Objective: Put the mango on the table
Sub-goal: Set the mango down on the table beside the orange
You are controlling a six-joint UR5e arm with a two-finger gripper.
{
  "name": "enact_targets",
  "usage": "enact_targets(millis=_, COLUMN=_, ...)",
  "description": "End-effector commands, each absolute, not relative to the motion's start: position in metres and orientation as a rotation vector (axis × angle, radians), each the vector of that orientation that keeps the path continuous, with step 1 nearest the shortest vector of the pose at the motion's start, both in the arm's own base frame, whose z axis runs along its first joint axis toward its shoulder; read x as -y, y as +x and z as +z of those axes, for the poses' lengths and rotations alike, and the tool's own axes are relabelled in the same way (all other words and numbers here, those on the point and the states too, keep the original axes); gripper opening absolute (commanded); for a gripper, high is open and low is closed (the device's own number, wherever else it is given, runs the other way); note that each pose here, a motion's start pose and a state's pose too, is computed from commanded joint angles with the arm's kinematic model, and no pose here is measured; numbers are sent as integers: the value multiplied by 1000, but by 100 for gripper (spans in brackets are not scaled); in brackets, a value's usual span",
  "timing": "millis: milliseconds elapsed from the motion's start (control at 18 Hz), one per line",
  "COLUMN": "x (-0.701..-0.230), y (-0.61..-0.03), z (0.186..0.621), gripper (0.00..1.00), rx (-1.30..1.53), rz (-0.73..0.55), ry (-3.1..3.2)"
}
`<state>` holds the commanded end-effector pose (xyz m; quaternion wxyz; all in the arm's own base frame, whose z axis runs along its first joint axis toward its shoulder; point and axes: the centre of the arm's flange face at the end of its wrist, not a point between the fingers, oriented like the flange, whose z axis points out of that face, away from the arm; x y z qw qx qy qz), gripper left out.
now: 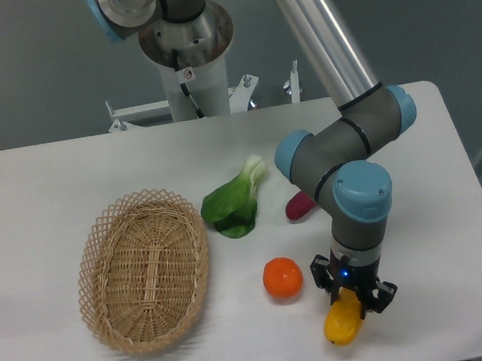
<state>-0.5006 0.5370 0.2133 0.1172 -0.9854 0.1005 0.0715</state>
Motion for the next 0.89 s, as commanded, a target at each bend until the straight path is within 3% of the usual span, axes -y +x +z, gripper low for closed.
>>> enact_targets(millis=889, x=-536, y=-497, z=208, gripper=57, rx=-303, rz=200, ry=-2890)
